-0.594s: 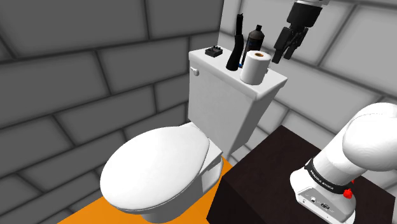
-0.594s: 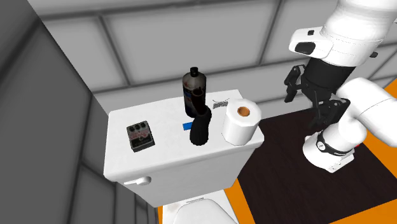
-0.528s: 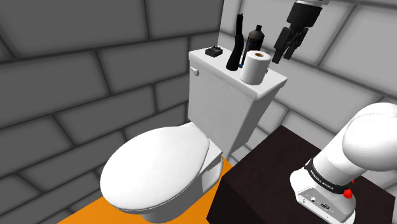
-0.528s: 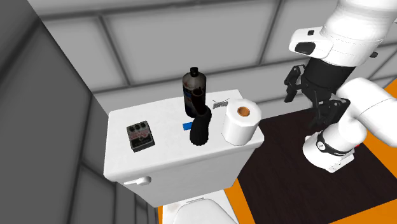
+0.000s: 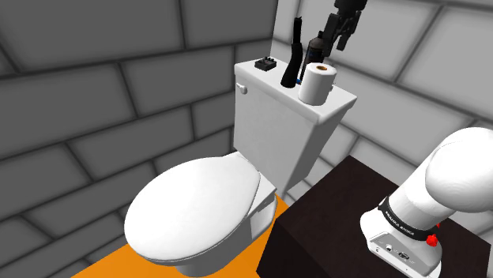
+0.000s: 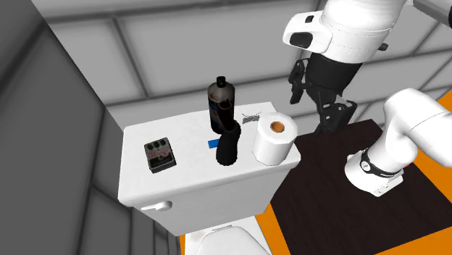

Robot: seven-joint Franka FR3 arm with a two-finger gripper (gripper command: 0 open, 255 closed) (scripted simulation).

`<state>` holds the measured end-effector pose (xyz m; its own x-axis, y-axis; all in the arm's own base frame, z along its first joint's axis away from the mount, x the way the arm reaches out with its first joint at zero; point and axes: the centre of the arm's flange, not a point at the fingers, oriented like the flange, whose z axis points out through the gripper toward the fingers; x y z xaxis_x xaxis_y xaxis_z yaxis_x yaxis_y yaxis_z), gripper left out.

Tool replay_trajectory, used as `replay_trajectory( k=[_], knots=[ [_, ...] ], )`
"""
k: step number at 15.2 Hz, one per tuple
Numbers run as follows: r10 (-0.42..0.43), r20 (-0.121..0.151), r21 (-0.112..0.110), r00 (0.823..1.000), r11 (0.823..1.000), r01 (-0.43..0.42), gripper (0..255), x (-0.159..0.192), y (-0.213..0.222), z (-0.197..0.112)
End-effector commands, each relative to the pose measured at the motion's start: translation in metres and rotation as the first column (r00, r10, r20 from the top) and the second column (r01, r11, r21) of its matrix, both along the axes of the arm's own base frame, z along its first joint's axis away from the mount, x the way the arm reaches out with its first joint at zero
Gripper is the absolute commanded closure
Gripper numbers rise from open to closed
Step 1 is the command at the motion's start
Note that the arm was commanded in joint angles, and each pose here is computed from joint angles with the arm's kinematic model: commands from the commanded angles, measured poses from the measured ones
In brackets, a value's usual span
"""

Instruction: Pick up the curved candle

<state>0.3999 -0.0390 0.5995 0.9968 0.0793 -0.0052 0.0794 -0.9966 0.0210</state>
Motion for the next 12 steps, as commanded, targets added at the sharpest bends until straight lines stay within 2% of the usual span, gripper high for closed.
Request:
replay_trajectory(
  k=[1,6,12],
  knots=[
    [0.017,-0.008,-0.03,1.0,0.999,-0.018,0,0.023,-0.002,0.01],
    [0.058,-0.026,-0.1,0.998,0.993,-0.061,0,0.085,-0.007,0.032],
    [0.105,-0.052,-0.183,0.993,0.976,-0.113,0,0.159,-0.006,0.057]
  ],
)
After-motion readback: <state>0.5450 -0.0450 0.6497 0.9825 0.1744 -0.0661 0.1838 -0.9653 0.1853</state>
